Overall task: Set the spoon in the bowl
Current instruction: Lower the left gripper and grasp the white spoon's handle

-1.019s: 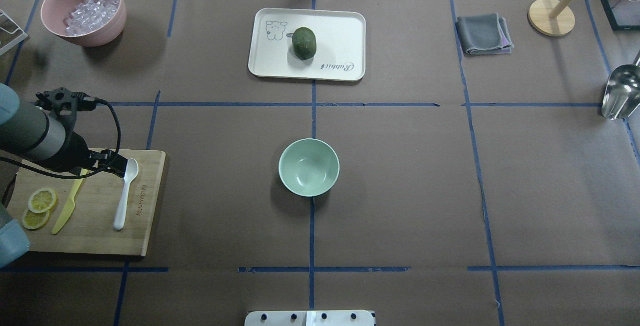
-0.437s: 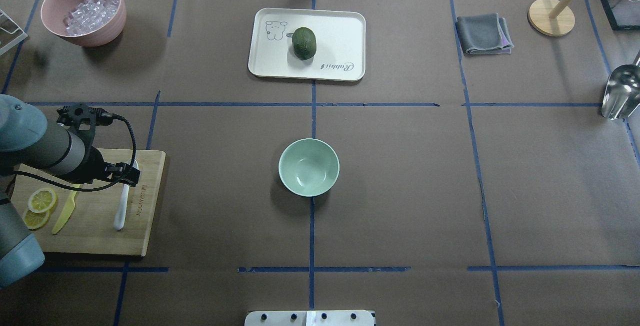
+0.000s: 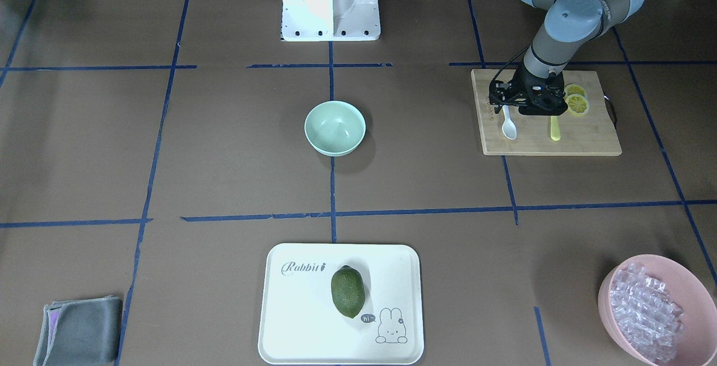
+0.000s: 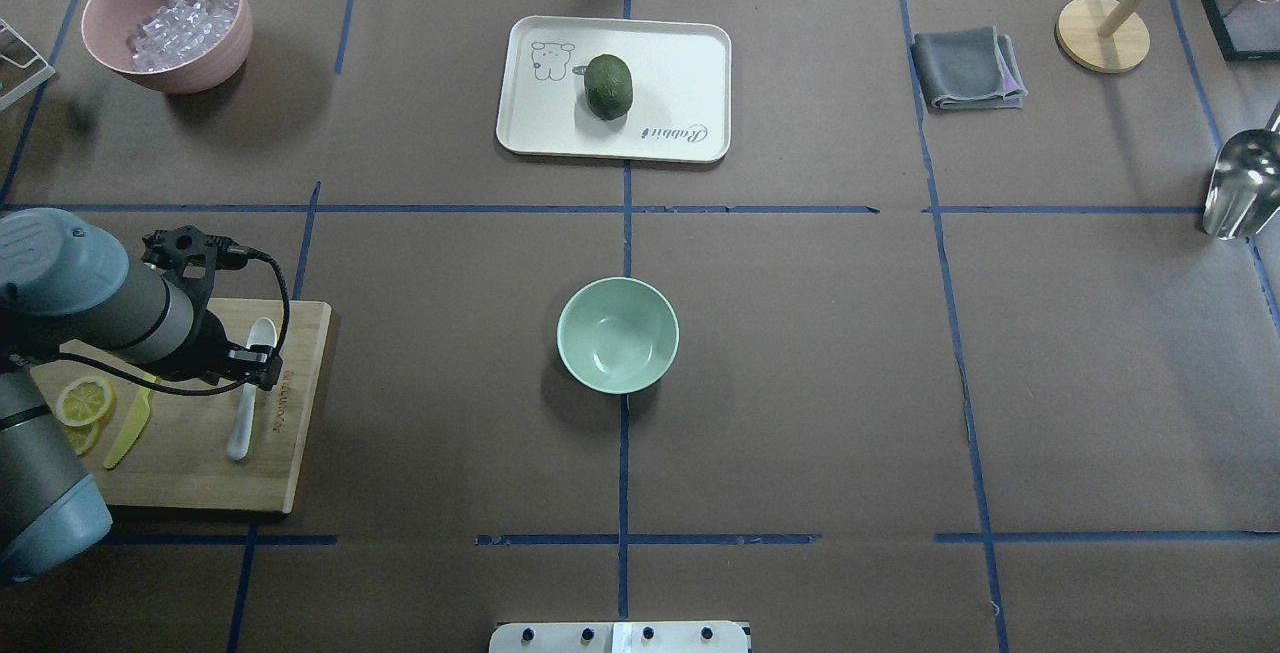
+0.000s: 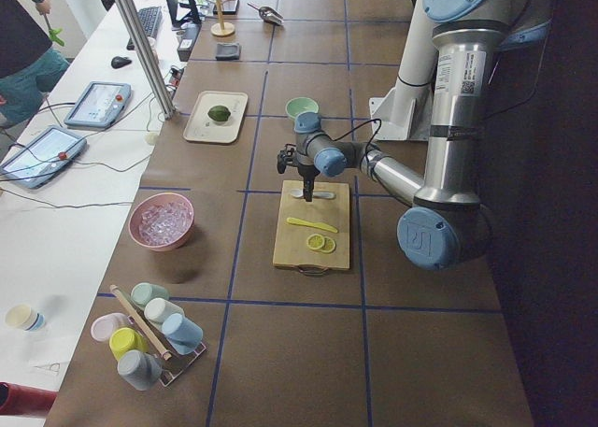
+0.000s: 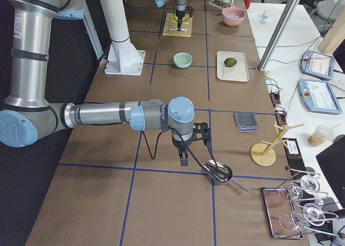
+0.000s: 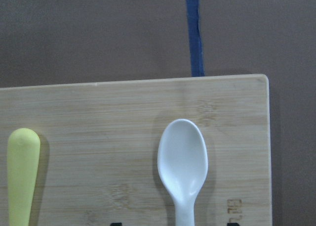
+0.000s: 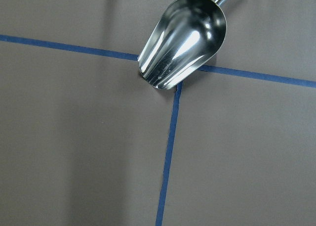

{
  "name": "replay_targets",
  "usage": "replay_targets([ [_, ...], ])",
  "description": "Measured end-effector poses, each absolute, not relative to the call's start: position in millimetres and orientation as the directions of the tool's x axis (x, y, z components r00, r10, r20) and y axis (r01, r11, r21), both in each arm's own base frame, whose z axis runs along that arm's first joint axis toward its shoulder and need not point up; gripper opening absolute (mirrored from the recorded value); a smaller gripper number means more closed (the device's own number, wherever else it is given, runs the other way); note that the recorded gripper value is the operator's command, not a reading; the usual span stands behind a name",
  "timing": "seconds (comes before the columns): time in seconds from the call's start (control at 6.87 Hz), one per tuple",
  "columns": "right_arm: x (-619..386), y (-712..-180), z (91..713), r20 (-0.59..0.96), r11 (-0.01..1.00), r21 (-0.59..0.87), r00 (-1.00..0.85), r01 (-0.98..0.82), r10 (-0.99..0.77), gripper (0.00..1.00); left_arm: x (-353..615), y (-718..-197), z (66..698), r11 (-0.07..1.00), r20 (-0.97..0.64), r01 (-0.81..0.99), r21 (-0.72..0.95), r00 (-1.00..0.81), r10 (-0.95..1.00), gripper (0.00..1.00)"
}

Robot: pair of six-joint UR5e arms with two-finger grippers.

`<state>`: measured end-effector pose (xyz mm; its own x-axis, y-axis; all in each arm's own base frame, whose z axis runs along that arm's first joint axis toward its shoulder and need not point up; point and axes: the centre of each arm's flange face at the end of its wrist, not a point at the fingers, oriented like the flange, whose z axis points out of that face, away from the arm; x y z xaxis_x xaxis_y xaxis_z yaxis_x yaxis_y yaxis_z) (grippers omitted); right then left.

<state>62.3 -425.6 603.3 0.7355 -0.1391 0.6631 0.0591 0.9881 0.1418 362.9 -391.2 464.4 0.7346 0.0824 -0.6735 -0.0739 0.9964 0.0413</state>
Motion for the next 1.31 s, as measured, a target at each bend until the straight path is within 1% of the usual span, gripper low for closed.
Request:
replay_targets([
  [0.15,62,-426,603,0.663,0.988,0.143,0.736,0.059,-0.14,1.0,366,-393,465,0.996,-0.673,-0.076,0.04,0.735,0.083,0.44],
  [0.29,62,-426,603,0.663,0.988,0.143,0.736,0.059,-0.14,1.0,368,-393,466,0.996,-0.676,-0.082,0.032,0.733,0.082,0.32],
  [0.44,63,-426,602,0.662,0.988,0.144,0.736,0.059,-0.141,1.0,369,-392,466,0.996,-0.683,-0.092,0.022,0.726,0.082,0.26],
  [0.73,63,-426,602,0.662,0.988,0.145,0.736,0.059,-0.141,1.0,369,-391,466,0.995,-0.689,-0.1,0.012,0.72,0.081,0.05],
  [0.87,63,-426,602,0.662,0.988,0.145,0.736,0.059,-0.141,1.0,369,-390,466,0.995,-0.691,-0.104,0.007,0.718,0.08,0.0],
  [1.31,63,-426,602,0.662,0.988,0.145,0.736,0.059,-0.141,1.0,372,-389,444,0.993,-0.719,-0.121,0.01,0.689,0.091,0.0],
])
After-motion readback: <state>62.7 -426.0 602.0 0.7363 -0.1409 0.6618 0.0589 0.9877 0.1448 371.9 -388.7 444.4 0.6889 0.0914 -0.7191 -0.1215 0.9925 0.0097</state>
